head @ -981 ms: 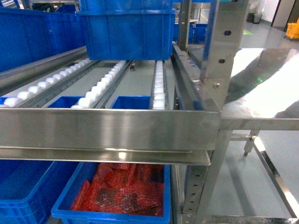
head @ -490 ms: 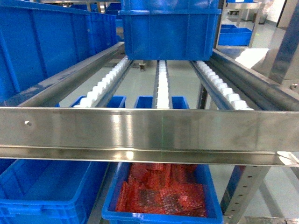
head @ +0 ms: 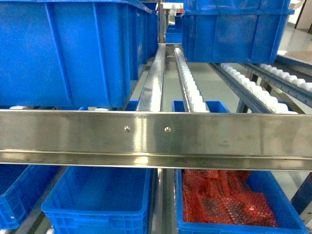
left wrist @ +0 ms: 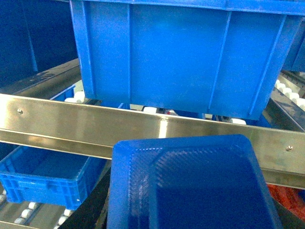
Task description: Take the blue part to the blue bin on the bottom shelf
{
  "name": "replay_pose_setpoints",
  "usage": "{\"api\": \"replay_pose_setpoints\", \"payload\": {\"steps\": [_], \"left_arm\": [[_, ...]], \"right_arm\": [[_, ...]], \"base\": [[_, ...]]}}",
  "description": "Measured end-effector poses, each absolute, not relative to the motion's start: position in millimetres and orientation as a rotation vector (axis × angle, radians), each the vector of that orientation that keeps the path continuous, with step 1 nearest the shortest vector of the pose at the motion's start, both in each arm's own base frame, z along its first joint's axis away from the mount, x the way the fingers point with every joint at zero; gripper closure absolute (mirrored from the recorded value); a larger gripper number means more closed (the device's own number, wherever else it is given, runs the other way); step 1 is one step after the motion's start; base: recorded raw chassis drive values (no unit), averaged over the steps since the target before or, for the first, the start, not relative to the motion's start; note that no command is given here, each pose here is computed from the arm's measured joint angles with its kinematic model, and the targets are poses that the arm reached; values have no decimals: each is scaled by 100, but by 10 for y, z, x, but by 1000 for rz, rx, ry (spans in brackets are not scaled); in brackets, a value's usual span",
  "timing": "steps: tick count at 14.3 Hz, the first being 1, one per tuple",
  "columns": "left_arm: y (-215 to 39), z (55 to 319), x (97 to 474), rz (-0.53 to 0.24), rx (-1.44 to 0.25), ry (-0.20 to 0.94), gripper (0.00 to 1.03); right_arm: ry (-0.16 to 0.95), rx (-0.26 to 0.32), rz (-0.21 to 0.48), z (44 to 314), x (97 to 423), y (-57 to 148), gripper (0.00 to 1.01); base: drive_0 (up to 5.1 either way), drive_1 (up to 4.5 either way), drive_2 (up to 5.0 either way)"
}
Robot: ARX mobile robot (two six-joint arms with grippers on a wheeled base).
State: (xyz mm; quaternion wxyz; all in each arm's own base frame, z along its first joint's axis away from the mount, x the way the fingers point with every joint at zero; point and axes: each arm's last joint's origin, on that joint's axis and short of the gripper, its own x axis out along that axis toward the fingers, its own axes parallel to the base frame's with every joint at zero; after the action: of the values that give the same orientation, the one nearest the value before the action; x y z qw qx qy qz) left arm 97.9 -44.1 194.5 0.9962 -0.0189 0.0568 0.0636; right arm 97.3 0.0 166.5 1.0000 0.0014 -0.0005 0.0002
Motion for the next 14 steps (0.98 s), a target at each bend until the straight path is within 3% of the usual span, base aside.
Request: {"api": "replay_pose_setpoints", "payload": {"steps": [3, 14], "left_arm": [[-441, 1945, 979, 127, -38, 114, 59], [-441, 1945, 979, 127, -38, 114, 59]], "right_arm": [[-2, 3, 0, 1666, 973, 0, 3], [-1, 3, 0, 1666, 973, 0, 3]], "base": [[-507, 233, 233], [0, 0, 0]]}}
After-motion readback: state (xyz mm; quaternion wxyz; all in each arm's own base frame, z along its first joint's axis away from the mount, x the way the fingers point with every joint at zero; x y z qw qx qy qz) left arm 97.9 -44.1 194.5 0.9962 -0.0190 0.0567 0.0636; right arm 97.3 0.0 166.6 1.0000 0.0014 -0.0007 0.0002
